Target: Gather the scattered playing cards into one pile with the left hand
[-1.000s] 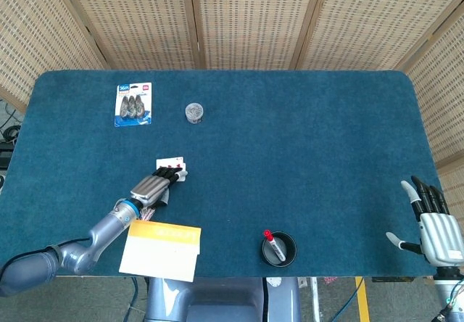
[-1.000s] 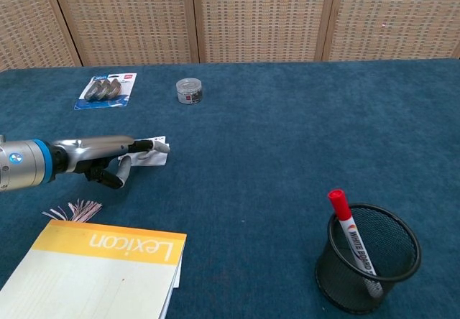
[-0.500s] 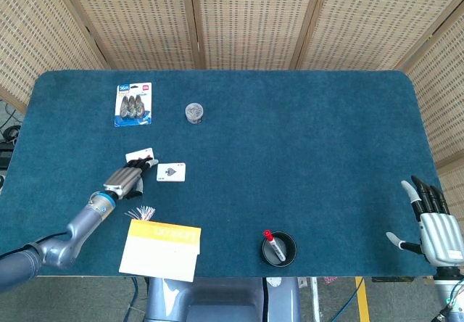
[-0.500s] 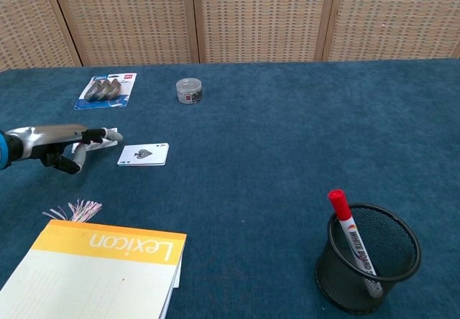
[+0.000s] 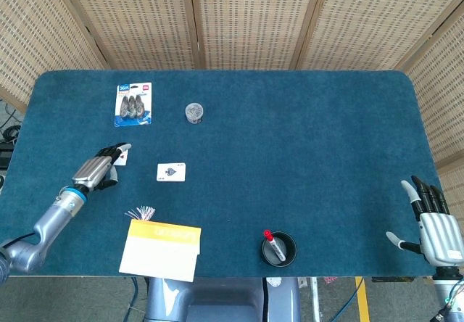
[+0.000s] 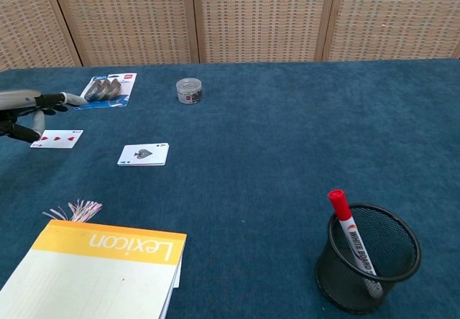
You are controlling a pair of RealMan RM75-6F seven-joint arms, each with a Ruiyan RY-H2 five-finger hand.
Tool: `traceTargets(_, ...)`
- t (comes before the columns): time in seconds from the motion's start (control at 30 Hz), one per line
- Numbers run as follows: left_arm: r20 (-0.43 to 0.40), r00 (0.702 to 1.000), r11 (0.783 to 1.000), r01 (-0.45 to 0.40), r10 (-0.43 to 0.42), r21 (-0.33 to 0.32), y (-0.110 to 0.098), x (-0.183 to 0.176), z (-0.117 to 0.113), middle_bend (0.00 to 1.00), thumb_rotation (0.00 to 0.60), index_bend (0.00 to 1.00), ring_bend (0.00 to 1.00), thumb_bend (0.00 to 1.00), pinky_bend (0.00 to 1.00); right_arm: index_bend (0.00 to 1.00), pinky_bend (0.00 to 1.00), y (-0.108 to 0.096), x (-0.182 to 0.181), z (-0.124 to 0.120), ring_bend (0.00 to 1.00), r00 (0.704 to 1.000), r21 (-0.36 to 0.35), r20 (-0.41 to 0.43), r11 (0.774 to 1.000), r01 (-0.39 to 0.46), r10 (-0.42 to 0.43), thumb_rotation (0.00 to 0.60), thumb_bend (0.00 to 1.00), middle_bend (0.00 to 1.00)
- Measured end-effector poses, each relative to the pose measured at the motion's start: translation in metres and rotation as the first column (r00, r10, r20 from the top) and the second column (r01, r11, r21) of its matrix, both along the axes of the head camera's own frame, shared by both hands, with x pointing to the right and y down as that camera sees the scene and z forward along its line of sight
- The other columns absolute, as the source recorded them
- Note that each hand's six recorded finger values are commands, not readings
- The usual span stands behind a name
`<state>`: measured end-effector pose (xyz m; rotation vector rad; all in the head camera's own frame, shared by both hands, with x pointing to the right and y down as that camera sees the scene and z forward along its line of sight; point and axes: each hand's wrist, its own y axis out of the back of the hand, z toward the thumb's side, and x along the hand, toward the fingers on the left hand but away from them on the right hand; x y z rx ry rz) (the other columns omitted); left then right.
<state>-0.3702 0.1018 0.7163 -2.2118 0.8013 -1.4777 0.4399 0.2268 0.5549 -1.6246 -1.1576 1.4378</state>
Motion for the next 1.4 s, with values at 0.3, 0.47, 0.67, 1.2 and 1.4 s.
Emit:
traceTargets(0.3,-0.120,0.980,0.984,-0.169,0.161,-0.061,0.035,0.062,-0.007,0.00,0.600,0.00,0.00,1.00,0.00,0.00,0.00,0.000,0.001,0.000,0.00,1.000,-0.002,0.007,1.000,-0.003,0.003,0.600,0.16,0.00)
traceTargets(0.47,-0.136,0.961,0.964,-0.252,0.239,-0.088,0.049,0.096,0.003,0.00,0.600,0.00,0.00,1.00,0.00,0.00,0.00,0.000,0.001,0.000,0.00,1.000,-0.006,0.011,1.000,-0.004,0.004,0.600,0.16,0.00)
traceTargets(0.67,-0.130,0.955,0.951,-0.282,0.266,-0.124,0.056,0.120,0.018,0.00,0.600,0.00,0.00,1.00,0.00,0.00,0.00,0.000,0.002,0.000,0.00,1.000,-0.012,0.016,1.000,-0.004,0.004,0.600,0.16,0.00)
traceTargets(1.2,0.009,0.982,0.974,-0.185,0.188,-0.133,0.013,0.105,0.048,0.00,0.600,0.02,0.00,1.00,0.00,0.00,0.00,0.000,0.001,0.000,0.00,1.000,-0.011,0.013,1.000,0.000,0.000,0.600,0.16,0.00)
traceTargets(1.4,0.071,0.987,0.983,-0.134,0.144,-0.128,-0.011,0.091,0.054,0.00,0.600,0.02,0.00,1.00,0.00,0.00,0.00,0.000,0.001,0.000,0.00,1.000,-0.009,0.013,1.000,-0.002,0.003,0.600,0.16,0.00)
